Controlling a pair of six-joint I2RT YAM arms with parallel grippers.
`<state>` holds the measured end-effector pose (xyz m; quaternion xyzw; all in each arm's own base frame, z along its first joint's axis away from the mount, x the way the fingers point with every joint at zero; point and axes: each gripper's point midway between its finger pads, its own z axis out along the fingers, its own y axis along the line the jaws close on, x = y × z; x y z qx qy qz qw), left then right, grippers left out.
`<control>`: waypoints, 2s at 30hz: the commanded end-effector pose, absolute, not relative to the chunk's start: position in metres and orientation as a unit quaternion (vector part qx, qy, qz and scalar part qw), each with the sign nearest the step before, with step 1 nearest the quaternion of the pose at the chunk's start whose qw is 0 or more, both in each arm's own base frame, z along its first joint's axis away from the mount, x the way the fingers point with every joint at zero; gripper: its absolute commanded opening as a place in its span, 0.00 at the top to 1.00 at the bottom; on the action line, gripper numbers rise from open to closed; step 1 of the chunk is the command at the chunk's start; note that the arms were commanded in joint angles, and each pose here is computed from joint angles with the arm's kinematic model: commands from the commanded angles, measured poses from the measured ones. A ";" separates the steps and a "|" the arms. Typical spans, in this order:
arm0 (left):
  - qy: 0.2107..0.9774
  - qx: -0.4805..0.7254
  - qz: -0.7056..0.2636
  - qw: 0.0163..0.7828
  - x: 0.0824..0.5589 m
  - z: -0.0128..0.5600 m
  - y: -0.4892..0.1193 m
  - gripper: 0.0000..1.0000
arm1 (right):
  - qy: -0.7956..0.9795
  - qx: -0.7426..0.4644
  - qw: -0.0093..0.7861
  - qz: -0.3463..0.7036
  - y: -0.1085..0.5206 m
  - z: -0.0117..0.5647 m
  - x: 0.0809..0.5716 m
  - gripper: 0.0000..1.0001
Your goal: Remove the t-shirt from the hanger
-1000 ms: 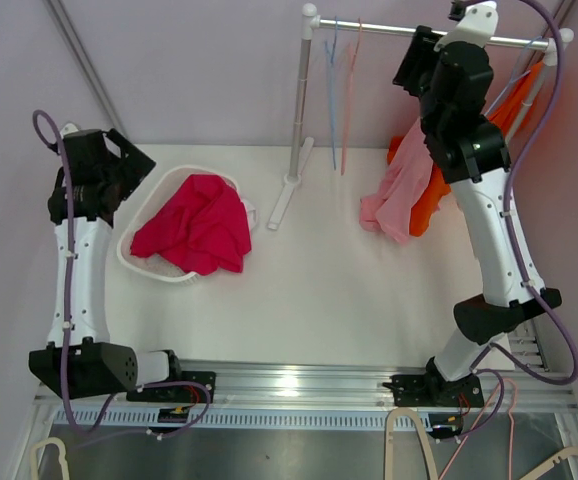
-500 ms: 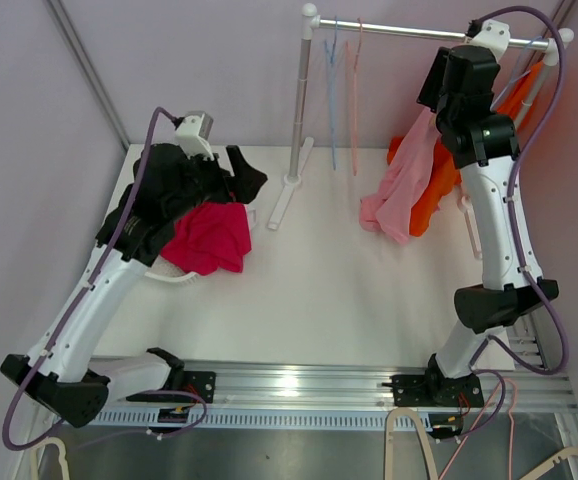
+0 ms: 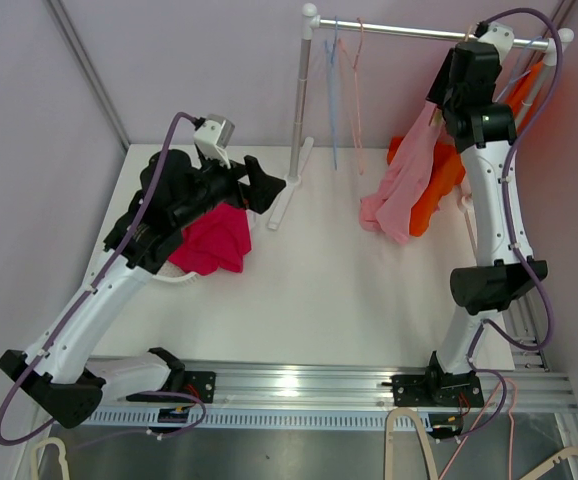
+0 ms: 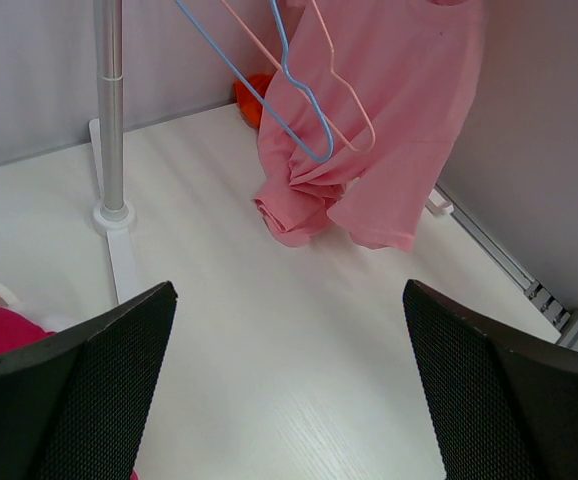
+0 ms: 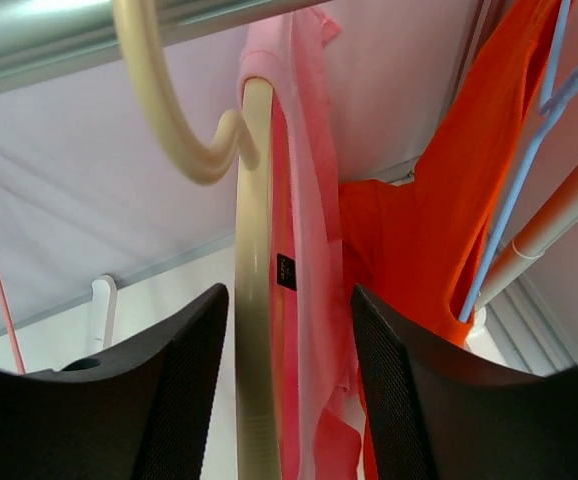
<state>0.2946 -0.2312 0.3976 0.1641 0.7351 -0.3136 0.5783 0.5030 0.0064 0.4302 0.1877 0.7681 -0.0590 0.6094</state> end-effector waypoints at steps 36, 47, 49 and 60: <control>0.509 0.476 -0.279 0.661 0.180 0.406 -0.393 0.00 | 0.775 0.131 0.604 0.133 0.075 0.471 0.380 1.00; 0.519 0.453 -0.263 0.676 0.144 0.340 -0.475 0.00 | 0.791 0.181 0.569 0.135 0.082 0.435 0.329 1.00; 0.533 0.441 -0.259 0.674 0.148 0.330 -0.482 0.00 | 0.785 0.180 0.572 0.156 0.087 0.438 0.321 1.00; 0.596 0.392 -0.249 0.655 0.171 0.292 -0.475 0.99 | 0.780 0.176 0.580 0.158 0.083 0.448 0.310 1.00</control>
